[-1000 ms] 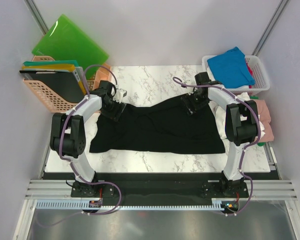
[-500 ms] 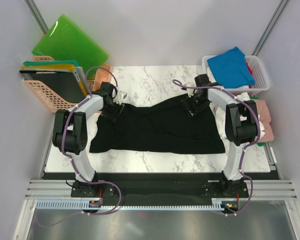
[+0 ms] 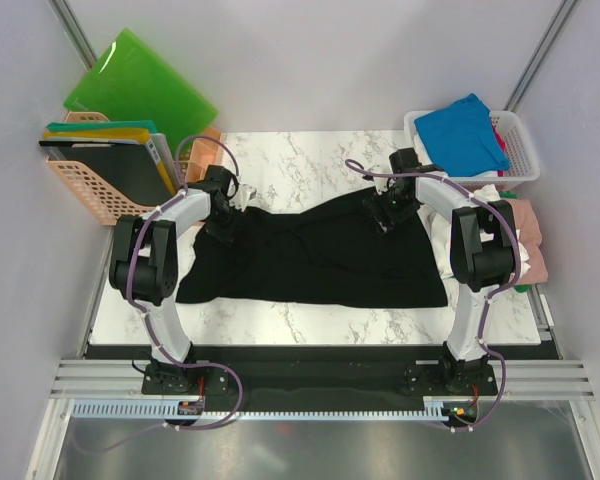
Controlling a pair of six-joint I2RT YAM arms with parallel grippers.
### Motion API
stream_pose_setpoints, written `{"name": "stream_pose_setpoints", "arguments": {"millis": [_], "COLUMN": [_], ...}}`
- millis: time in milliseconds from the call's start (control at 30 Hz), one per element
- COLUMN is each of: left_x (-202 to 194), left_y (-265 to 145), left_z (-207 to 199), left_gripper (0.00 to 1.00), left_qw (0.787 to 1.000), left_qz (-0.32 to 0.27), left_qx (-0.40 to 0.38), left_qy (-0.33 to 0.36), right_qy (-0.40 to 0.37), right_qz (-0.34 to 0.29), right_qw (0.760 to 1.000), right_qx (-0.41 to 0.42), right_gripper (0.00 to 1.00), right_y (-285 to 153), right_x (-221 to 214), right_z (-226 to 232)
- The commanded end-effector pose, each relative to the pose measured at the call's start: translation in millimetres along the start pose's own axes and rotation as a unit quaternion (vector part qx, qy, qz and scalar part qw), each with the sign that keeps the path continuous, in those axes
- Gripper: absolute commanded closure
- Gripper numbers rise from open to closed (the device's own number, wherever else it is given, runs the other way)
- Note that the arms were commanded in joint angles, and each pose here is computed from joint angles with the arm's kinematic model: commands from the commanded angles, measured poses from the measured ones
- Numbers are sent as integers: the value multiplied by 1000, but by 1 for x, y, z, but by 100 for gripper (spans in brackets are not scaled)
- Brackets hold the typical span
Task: Fold and stack the t-shirts
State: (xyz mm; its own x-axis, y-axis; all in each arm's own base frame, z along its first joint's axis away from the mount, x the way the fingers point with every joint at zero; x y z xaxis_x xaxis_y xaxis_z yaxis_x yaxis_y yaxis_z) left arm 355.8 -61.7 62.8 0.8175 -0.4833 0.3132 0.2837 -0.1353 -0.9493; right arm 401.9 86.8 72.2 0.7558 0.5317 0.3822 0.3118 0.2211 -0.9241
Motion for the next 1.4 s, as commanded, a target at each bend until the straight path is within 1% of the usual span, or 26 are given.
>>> {"name": "stream_pose_setpoints", "arguments": {"millis": [0,33,167,267,300,367,400,433,500,567,600,667,700,767,800,833,900,967,1033,1067,1100,1167,1200,1233,1300,1367], "left_x": [12,11,10,15,20,23,24,27,25,21,18,10,6,-4,-7,-13,-20,-29,-35,-38,-37,-40,-40,-40,-40,-38], "left_y": [-14,-16,-31,-54,-69,-84,-91,-107,-120,-144,-153,-176,-182,-192,-194,-194,-201,-203,-207,-205,-200,-184,-178,-165,-156,-152], "left_z": [11,12,13,8,6,-1,-3,-5,-7,-9,-8,-7,-6,-11,-13,-18,-22,-21,-17,-14,-20,-29,-36,-36,-34,-32], "left_gripper": [84,79,48,39,37,34,32,31,29,26,24,18,15,9,8,7,6,6,5,5,5,5,0,0,0,0], "left_qw": [999,999,998,996,994,992,990,986,983,977,974,966,964,959,959,962,962,964,964,966,967,972,973,977,980,980], "left_qz": [-20,-18,-27,-62,-88,-115,-125,-149,-163,-190,-200,-227,-236,-254,-257,-250,-251,-243,-248,-246,-249,-231,-227,-206,-192,-189], "left_qx": [37,40,52,48,48,34,31,32,38,55,66,96,100,100,95,81,75,79,82,78,48,2,-27,-41,-45,-48], "left_qy": [17,18,24,32,39,47,56,61,71,80,84,82,77,72,69,71,77,74,57,34,34,34,36,30,29,30], "right_qy": [-10,-10,-12,-33,-38,-66,-72,-84,-88,-91,-84,-61,-49,-44,-41,-48,-57,-94,-130,-133,-129,-108,-109,-108,-133,-159], "right_qz": [-20,-19,-17,-38,-41,-44,-34,-41,-25,-40,-19,-66,-68,-114,-123,-138,-130,-112,-118,-125,-140,-132,-152,-140,-147,-130], "right_qw": [1000,1000,1000,997,997,996,996,995,996,995,995,990,990,991,991,989,988,989,984,982,981,985,982,984,980,978], "right_qx": [-8,-8,18,52,51,48,48,39,23,-15,-52,-109,-110,-57,-32,28,63,33,-3,-43,-51,-18,-3,15,23,25], "right_gripper": [19,19,18,15,14,4,2,2,2,2,2,2,2,2,2,2,2,2,2,2,2,2,2,2,2,2], "right_y": [-9,-9,-16,-33,-38,-52,-52,-62,-64,-76,-74,-88,-86,-93,-94,-92,-97,-89,-86,-85,-90,-76,-82,-67,-66,-46], "right_x": [10,10,9,9,8,1,-9,-10,-28,-32,-48,-44,-54,-48,-45,-39,-30,-19,-2,8,23,35,55,61,85,92], "right_z": [-3,-3,5,20,23,29,32,34,34,29,22,11,11,25,32,50,66,80,95,91,92,99,104,112,133,150]}}
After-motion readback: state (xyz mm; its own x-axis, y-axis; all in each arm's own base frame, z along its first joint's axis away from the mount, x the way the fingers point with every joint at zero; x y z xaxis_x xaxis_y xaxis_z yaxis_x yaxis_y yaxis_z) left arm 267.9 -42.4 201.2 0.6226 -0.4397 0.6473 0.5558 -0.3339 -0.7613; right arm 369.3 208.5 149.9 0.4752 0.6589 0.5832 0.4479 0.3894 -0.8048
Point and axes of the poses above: each gripper's point midway between its finger pads, its own y axis out along the fingers, its own z axis along the line the jaws close on, x = y × z, the point moved 4 cm from there along -y, back along the fingers, and after that the axes turned 1 degree about y, right-handed, at the moved point
